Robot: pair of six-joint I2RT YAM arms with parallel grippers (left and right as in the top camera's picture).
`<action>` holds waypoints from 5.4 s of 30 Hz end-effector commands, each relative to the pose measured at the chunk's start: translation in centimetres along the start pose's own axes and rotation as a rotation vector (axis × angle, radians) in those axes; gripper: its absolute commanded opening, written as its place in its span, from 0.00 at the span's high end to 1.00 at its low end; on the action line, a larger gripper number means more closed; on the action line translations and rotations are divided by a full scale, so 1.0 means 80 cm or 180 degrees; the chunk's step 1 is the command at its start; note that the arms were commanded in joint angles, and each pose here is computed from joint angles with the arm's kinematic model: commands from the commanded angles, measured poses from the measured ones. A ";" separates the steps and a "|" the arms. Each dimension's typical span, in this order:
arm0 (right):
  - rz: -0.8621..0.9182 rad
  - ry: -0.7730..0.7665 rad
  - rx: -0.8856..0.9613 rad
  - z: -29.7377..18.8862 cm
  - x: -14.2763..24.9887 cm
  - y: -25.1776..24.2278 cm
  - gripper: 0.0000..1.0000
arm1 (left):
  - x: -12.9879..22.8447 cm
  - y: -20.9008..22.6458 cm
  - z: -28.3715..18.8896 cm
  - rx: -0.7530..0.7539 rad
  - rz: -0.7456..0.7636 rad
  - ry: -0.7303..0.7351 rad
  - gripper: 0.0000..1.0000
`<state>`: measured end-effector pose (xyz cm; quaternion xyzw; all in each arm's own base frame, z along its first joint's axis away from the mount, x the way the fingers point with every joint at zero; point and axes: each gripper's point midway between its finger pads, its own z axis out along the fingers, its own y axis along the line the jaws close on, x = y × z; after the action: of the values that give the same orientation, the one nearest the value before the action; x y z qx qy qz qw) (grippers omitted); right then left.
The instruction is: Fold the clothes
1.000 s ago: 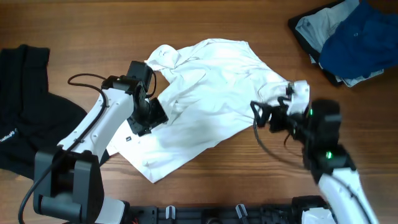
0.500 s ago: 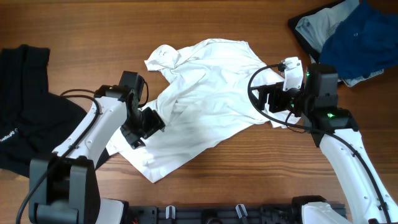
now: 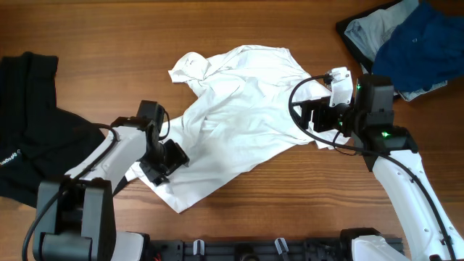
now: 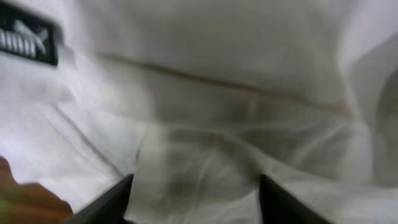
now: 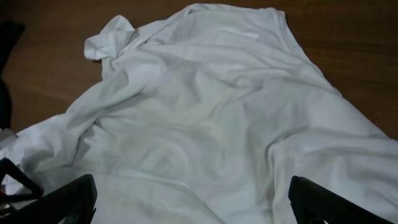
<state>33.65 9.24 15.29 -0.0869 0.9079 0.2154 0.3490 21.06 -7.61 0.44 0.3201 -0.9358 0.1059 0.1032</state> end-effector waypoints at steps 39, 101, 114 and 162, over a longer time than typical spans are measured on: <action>0.0308 0.0017 -0.0023 -0.005 -0.004 0.005 0.00 | 0.141 -0.124 -0.131 0.1229 0.1532 -0.0908 0.96; 0.2586 0.0537 0.0649 0.045 0.164 -0.153 0.96 | 0.146 -0.061 -0.053 0.0228 0.0791 -0.0950 0.89; 0.2442 0.0212 0.0595 0.046 0.121 -0.164 0.96 | 0.198 -0.012 -0.017 -0.0106 0.0910 -0.0030 0.56; 0.1094 -0.0462 0.1253 -0.080 -0.093 -0.176 0.95 | 0.006 -0.151 -0.158 0.0593 0.1320 -0.1726 0.96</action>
<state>38.23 -4.20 14.93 0.1931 0.9119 0.1638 0.3230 26.37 -16.95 10.84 0.1637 -0.9655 0.1609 -0.1230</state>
